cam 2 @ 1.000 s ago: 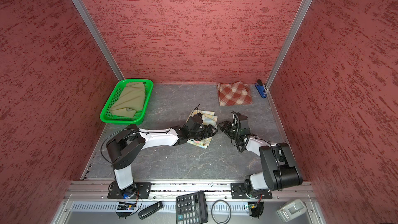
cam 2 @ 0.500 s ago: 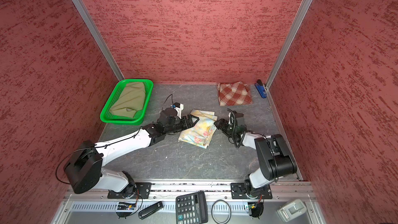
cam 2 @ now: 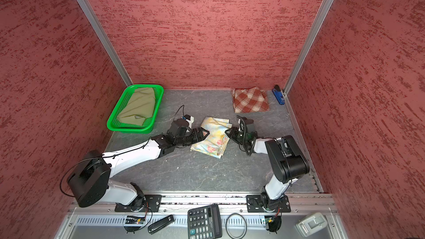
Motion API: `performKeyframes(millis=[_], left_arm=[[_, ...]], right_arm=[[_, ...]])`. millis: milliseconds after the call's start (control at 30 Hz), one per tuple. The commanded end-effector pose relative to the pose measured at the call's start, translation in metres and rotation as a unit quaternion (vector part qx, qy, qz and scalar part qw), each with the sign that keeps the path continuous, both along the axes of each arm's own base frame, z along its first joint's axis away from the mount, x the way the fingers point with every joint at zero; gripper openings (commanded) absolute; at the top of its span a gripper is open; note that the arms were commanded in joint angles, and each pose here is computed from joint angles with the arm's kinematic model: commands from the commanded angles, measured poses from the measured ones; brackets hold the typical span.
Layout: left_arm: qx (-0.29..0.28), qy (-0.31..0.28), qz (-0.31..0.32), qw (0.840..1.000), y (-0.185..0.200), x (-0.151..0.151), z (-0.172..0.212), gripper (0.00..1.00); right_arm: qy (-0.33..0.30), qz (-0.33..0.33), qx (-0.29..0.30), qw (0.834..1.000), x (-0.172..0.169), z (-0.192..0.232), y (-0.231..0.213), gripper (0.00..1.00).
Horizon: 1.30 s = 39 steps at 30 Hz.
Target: Fold and stack the skirts
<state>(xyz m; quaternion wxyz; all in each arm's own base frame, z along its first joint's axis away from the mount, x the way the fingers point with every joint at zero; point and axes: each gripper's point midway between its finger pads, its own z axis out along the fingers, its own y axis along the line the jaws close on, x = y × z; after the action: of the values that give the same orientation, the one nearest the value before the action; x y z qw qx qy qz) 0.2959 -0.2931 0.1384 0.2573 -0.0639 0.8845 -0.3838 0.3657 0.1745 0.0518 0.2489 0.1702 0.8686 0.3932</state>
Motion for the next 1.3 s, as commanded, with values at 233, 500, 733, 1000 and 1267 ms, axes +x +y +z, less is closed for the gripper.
performKeyframes(millis=[233, 500, 733, 1000, 1267], left_arm=[[-0.009, 0.004, -0.005, 1.0, -0.001, 0.0, -0.009, 0.85], [-0.012, 0.008, -0.01, 1.0, -0.003, 0.0, -0.011, 0.85], [0.001, 0.009, -0.014, 1.0, 0.0, 0.001, -0.016, 0.85], [0.012, 0.019, -0.015, 1.0, 0.004, 0.002, -0.027, 0.85], [0.028, 0.006, -0.014, 1.0, 0.01, 0.017, -0.022, 0.86]], right_arm=[[-0.042, -0.008, -0.035, 0.998, 0.026, 0.02, 0.008, 0.24], [-0.044, -0.001, -0.045, 0.998, 0.036, 0.02, 0.015, 0.11], [-0.06, 0.003, -0.048, 0.997, 0.049, 0.037, 0.021, 0.03], [-0.052, 0.005, -0.061, 0.997, 0.063, 0.03, 0.024, 0.03], [-0.057, -0.014, -0.124, 0.991, 0.056, 0.035, 0.0, 0.54]])
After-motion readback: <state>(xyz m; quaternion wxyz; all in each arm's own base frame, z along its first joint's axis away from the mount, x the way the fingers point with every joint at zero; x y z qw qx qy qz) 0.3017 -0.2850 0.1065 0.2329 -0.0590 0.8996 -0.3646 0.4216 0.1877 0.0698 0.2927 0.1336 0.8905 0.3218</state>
